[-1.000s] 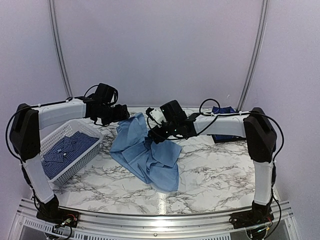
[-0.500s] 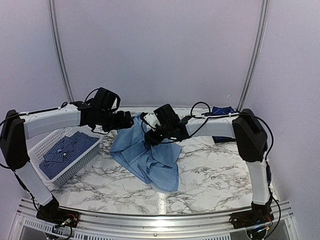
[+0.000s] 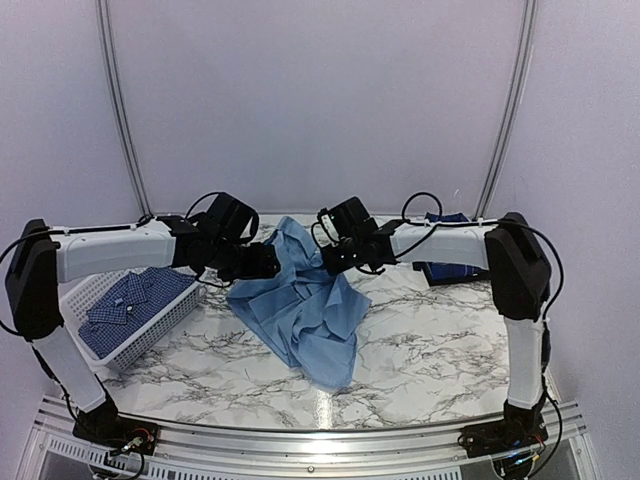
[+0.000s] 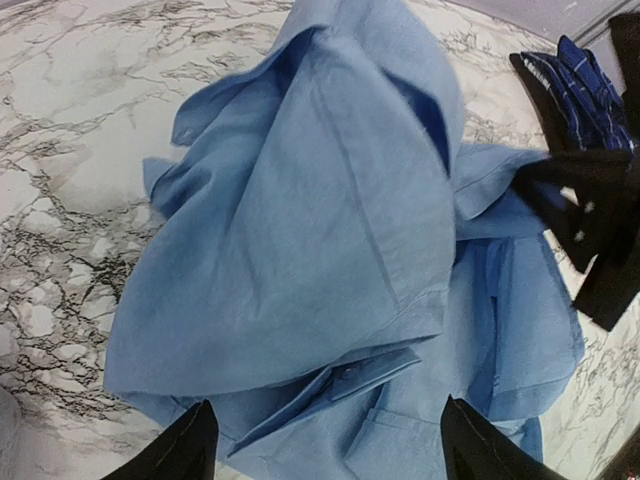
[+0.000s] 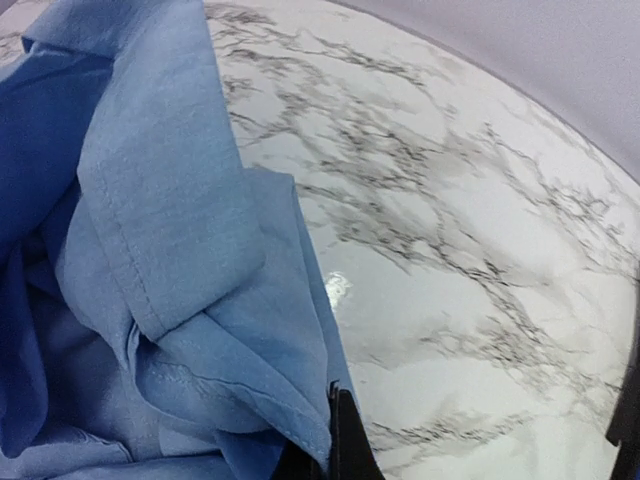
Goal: Fold and stack the long sleeve shirts
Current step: Flatten out the crumpled shirt at the center of the board.
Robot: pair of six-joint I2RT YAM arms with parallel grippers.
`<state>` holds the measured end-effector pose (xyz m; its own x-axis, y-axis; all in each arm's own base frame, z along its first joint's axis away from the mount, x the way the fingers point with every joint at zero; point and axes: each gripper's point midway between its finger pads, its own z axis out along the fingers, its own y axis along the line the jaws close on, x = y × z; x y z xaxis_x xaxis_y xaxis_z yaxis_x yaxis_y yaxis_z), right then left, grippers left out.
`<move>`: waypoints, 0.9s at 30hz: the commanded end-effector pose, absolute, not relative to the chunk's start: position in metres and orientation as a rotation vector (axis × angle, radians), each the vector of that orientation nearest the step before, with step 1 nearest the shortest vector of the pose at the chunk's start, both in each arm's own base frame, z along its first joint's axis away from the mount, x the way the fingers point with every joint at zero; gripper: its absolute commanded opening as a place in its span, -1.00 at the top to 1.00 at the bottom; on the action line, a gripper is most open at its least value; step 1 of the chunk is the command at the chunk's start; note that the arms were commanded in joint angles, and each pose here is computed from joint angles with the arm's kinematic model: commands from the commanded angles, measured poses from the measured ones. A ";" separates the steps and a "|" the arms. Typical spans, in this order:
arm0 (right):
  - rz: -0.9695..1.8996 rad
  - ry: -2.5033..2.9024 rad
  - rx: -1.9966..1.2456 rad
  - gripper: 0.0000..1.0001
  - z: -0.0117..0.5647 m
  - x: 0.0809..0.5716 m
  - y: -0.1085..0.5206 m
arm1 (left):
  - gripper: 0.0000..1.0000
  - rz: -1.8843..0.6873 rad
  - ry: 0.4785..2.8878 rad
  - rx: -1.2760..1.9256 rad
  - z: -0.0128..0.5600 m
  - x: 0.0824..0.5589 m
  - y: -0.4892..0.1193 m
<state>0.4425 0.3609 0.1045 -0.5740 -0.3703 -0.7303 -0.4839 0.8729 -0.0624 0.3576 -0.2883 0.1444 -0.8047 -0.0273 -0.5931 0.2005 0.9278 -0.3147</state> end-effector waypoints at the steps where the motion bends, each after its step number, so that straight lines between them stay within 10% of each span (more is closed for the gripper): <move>1: 0.075 2.308 -0.348 1.00 0.138 0.440 0.305 | -0.57 -0.438 2.518 0.197 0.115 0.351 -0.297; 27: 0.132 2.391 -0.222 1.00 0.117 0.457 0.251 | -0.13 -0.586 2.518 0.407 0.059 0.384 -0.379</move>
